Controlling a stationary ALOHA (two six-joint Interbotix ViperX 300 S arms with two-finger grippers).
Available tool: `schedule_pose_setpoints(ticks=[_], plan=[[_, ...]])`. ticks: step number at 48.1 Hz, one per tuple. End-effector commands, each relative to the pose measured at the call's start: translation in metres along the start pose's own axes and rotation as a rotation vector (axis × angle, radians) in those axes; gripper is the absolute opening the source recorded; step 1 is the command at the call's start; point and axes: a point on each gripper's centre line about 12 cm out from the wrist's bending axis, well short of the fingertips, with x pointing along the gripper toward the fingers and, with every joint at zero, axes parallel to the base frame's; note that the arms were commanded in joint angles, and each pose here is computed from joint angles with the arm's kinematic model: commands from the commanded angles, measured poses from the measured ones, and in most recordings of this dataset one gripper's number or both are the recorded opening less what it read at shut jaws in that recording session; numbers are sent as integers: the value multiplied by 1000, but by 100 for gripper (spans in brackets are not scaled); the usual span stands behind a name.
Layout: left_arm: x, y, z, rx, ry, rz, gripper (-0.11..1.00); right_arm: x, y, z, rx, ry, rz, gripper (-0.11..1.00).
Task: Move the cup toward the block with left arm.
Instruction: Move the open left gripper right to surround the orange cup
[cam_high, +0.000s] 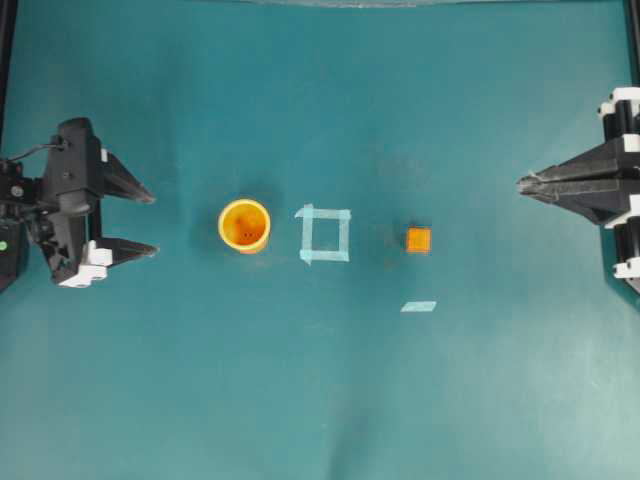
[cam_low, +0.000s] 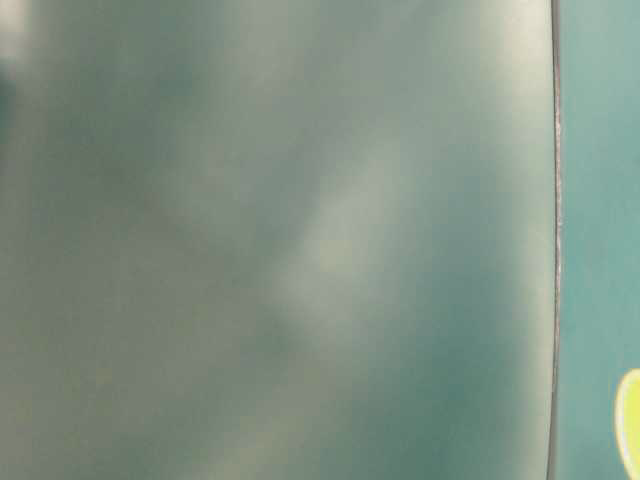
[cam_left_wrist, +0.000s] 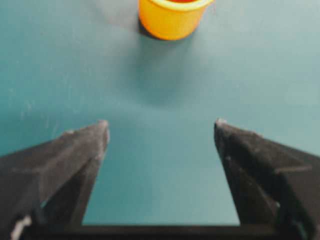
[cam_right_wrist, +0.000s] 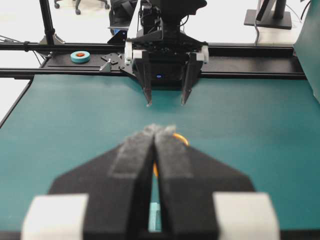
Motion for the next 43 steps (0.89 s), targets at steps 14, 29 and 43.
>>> schedule_pose_setpoints(ticks=[14, 29, 43], plan=[[29, -1, 16, 2, -68, -8, 82, 3, 0, 11, 3, -28, -2, 0], [71, -1, 3, 3, -18, -8, 82, 3, 0, 12, 5, -29, -1, 0], [87, -4, 16, 54, -65, -17, 82, 3, 0, 10, 21, -20, -1, 0]])
